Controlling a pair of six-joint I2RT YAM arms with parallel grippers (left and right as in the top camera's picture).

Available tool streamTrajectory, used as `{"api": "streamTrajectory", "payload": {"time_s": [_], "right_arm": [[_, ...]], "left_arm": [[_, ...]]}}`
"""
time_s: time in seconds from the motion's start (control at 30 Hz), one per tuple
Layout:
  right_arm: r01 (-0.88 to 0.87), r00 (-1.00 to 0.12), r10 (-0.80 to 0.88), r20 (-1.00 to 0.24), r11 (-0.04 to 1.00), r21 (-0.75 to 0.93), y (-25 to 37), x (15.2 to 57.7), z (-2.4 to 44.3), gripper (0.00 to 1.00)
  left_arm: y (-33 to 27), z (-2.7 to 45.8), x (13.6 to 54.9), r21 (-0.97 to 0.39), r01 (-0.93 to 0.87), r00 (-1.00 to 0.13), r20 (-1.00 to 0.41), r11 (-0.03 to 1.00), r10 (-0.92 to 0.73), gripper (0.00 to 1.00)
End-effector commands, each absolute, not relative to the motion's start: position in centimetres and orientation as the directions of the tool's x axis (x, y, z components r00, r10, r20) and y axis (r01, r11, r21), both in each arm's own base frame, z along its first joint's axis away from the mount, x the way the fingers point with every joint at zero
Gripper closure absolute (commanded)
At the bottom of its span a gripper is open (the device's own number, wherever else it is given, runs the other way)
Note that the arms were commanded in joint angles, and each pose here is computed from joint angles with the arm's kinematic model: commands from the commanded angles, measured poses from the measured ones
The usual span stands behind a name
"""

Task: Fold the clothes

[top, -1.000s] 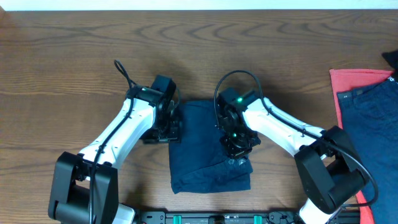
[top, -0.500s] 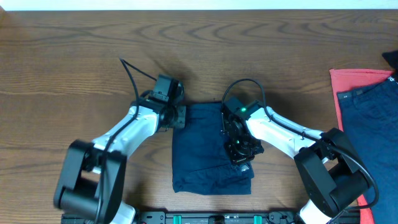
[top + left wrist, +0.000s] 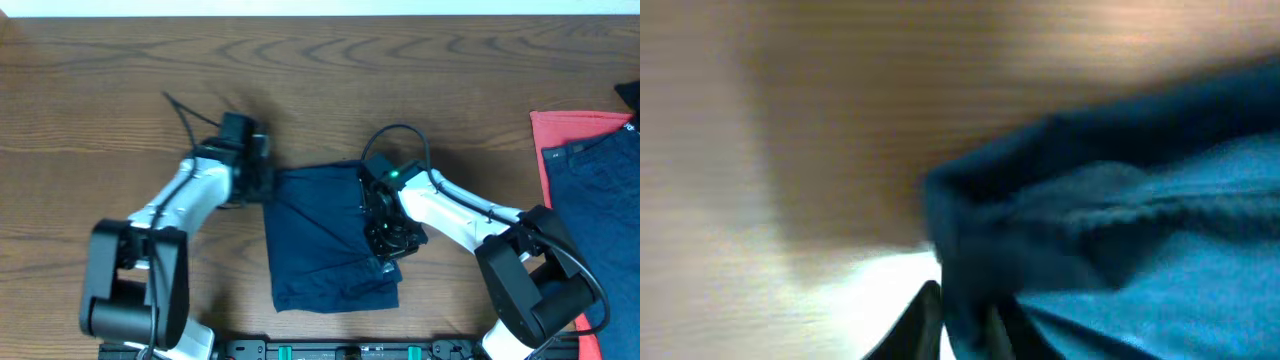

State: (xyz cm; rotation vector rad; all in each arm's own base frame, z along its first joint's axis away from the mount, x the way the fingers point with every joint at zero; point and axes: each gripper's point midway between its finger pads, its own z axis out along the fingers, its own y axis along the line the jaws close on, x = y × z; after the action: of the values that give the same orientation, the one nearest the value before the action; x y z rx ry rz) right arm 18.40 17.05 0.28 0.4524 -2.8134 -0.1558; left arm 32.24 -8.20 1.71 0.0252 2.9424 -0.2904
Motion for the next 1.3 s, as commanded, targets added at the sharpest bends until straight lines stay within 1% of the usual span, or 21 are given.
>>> {"api": "streamTrajectory", "payload": {"time_s": [0.0, 0.07, 0.13, 0.23, 0.33, 0.4, 0.53, 0.6, 0.67, 0.77, 0.93, 1.0, 1.03, 1.07, 1.13, 1.2, 1.23, 1.27], "right_arm": [[-0.292, -0.911, -0.308, 0.273, 0.951, 0.099, 14.9, 18.5, 0.2, 0.69], [-0.291, -0.918, -0.316, 0.241, 0.947, 0.133, 15.1, 19.0, 0.9, 0.69], [-0.277, -0.933, -0.307, 0.186, 0.946, 0.168, 15.4, 20.0, 2.3, 0.68], [-0.270, -0.953, -0.295, 0.072, 0.930, 0.249, 16.4, 21.7, 4.8, 0.70], [-0.307, -0.951, -0.295, -0.089, 0.883, 0.354, 18.5, 23.6, 7.7, 0.77], [-0.335, -0.940, -0.283, -0.188, 0.862, 0.380, 19.6, 25.1, 9.0, 0.77], [-0.317, -0.939, -0.224, -0.261, 0.858, 0.404, 21.0, 27.3, 9.3, 0.82], [-0.293, -0.946, -0.199, -0.256, 0.862, 0.413, 21.5, 27.9, 8.5, 0.84], [-0.231, -0.964, -0.147, -0.219, 0.875, 0.427, 21.8, 28.5, 7.1, 0.90], [-0.104, -0.992, -0.059, -0.116, 0.896, 0.432, 22.0, 28.6, 4.3, 0.99], [-0.015, -0.999, -0.033, 0.034, 0.900, 0.436, 22.2, 27.2, 0.8, 0.99], [0.025, -0.997, -0.005, 0.071, 0.907, 0.421, 22.0, 26.9, 0.1, 0.99], [0.035, -0.997, 0.002, 0.078, 0.908, 0.418, 22.0, 26.8, -0.1, 0.99], [0.037, -0.997, 0.004, 0.079, 0.908, 0.418, 22.0, 26.8, -0.1, 0.99], [0.038, -0.997, 0.005, 0.080, 0.908, 0.418, 22.0, 26.8, -0.1, 0.99], [0.047, -0.995, 0.009, 0.094, 0.911, 0.409, 21.7, 26.5, -0.1, 0.99], [0.052, -0.995, 0.013, 0.097, 0.913, 0.404, 21.5, 26.5, -0.2, 0.99], [0.056, -0.995, 0.017, 0.100, 0.917, 0.396, 21.3, 26.5, -0.2, 0.99]], "left_arm": [[-5.0, 6.6, 34.7, -0.191, -0.037, -0.953, -0.288, 0.981, -0.092, 0.58], [-5.9, 8.3, 33.8, -0.275, -0.030, -0.957, -0.269, 0.961, -0.107, 0.32], [-6.7, 9.7, 32.3, -0.338, -0.027, -0.964, -0.242, 0.941, -0.114, 0.12], [-7.1, 10.4, 29.7, -0.367, -0.068, -0.978, -0.160, 0.928, -0.135, 0.10], [-7.6, 10.0, 26.4, -0.381, -0.153, -0.986, -0.007, 0.912, -0.168, 0.10], [-8.1, 9.1, 24.1, -0.391, -0.208, -0.978, 0.098, 0.897, -0.184, 0.10], [-10.8, 7.4, 20.6, -0.480, -0.238, -0.963, 0.229, 0.844, -0.142, 0.10], [-12.0, 6.1, 19.1, -0.512, -0.261, -0.952, 0.275, 0.819, -0.132, 0.10], [-12.7, 4.6, 18.1, -0.508, -0.301, -0.939, 0.307, 0.807, -0.156, 0.10], [-13.8, 2.7, 17.2, -0.524, -0.326, -0.932, 0.318, 0.787, -0.175, 0.10], [-14.6, 1.3, 18.0, -0.549, -0.322, -0.942, 0.268, 0.771, -0.203, 0.11], [-14.9, 1.4, 19.3, -0.577, -0.291, -0.956, 0.214, 0.763, -0.203, 0.20], [-15.1, 1.5, 20.0, -0.592, -0.271, -0.962, 0.183, 0.759, -0.201, 0.27], [-15.2, 1.6, 20.5, -0.603, -0.256, -0.967, 0.159, 0.755, -0.200, 0.37], [-15.2, 1.6, 21.1, -0.607, -0.243, -0.970, 0.132, 0.757, -0.205, 0.54], [-13.9, 0.8, 21.8, -0.549, -0.248, -0.967, 0.090, 0.798, -0.238, 0.76], [-13.1, 0.4, 22.1, -0.520, -0.255, -0.964, 0.072, 0.815, -0.256, 0.91], [-12.3, 0.1, 22.7, -0.492, -0.258, -0.961, 0.040, 0.832, -0.274, 0.94]]}}
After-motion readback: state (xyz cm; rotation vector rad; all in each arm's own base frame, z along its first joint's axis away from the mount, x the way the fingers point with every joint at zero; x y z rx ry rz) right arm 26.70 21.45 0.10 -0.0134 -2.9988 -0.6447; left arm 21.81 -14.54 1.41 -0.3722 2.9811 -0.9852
